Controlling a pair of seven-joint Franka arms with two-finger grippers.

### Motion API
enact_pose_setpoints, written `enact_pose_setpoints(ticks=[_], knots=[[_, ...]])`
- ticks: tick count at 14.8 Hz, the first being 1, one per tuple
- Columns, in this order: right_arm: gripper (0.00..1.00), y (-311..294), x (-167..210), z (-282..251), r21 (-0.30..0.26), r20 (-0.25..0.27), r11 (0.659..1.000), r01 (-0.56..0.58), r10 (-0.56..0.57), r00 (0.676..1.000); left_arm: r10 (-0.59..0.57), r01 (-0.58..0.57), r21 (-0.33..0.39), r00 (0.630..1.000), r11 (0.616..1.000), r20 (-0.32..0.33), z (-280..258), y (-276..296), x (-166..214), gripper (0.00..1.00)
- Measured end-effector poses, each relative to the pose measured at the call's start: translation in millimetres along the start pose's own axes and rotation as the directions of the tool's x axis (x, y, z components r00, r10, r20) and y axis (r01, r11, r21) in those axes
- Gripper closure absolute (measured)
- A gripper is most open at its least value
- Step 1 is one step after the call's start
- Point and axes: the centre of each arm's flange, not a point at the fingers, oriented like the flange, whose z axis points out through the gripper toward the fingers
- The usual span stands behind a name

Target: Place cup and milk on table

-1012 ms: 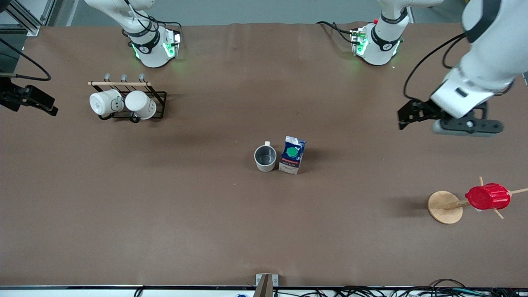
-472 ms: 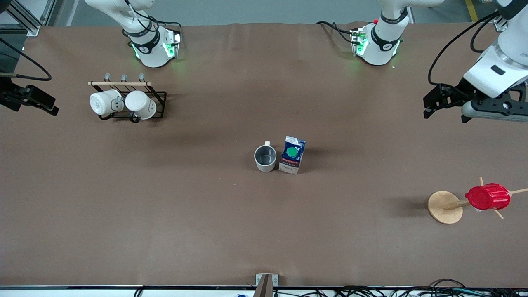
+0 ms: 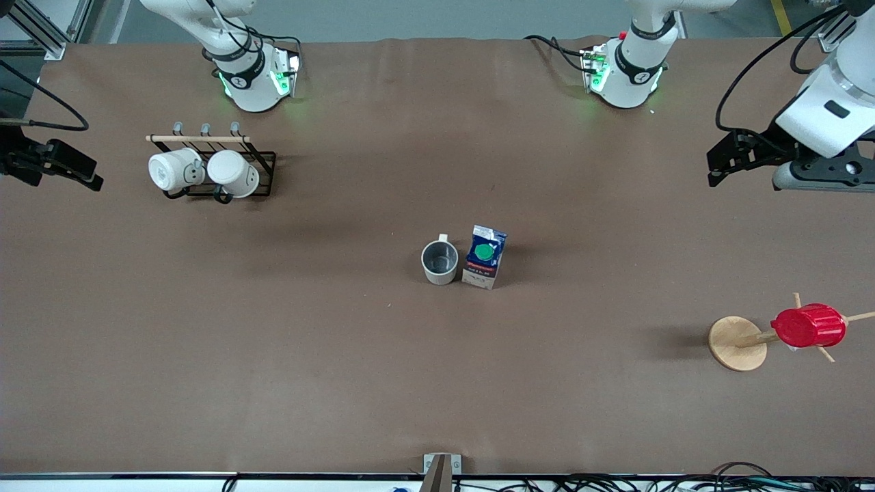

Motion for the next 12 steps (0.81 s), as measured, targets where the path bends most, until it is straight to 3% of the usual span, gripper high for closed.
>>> enact_pose_setpoints(ticks=[12], knots=[[0.00,0.3,-0.5,0.6,0.000,0.006,1.000,0.001,-0.001,1.000,-0.012,0.012,-0.032,1.000,0.999,0.001,16.2,5.0,1.9,0.03]])
